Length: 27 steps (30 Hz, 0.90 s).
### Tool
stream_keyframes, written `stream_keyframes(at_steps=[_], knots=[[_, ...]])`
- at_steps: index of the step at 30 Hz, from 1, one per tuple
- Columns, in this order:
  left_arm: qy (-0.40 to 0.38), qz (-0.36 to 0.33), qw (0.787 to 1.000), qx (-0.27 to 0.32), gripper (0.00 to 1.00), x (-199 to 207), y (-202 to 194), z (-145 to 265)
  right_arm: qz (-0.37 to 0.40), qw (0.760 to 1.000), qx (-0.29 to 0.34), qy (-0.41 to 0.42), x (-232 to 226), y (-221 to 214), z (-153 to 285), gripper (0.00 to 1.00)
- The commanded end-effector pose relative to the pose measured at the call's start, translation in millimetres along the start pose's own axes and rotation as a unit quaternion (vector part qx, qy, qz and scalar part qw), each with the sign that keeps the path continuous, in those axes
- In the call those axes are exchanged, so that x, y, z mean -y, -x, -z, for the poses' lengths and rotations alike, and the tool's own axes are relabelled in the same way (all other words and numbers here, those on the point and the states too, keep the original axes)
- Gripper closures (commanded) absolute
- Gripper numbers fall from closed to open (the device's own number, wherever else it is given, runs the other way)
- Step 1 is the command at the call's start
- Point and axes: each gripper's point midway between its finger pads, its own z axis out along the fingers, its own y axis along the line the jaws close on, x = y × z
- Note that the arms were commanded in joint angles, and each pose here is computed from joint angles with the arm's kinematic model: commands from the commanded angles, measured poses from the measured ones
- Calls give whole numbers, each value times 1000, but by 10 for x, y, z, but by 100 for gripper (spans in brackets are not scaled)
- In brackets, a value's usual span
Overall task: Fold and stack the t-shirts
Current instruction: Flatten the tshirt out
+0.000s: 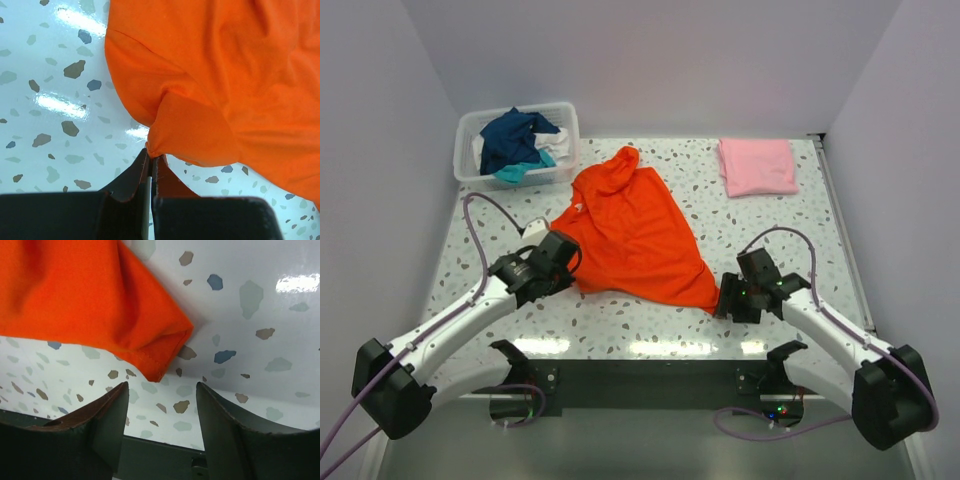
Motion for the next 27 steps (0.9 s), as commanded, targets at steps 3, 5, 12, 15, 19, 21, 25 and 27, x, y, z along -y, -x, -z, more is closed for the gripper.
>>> stream_keyframes(at_steps=[3,5,12,15,19,21,25,27], knots=[[-16,12,999,34,100,74,192,84,-14,999,46,-17,-18,211,-111,49],[-16,14,999,36,100,74,202,92,-11,999,42,-17,-24,196,-148,56],[-16,16,999,41,100,71,220,88,-6,999,29,-33,36,119,-267,84],[-18,21,998,57,100,98,324,126,3,997,45,-64,123,200,-193,100],[-26,47,992,111,100,224,733,319,5,987,111,-119,151,606,97,100],[-31,51,988,144,100,293,973,390,8,981,133,-140,175,739,262,100],[-27,69,978,194,100,428,1487,588,2,948,249,-199,182,1329,803,100],[-21,60,977,202,100,472,1646,594,-1,935,288,-206,138,1525,997,100]])
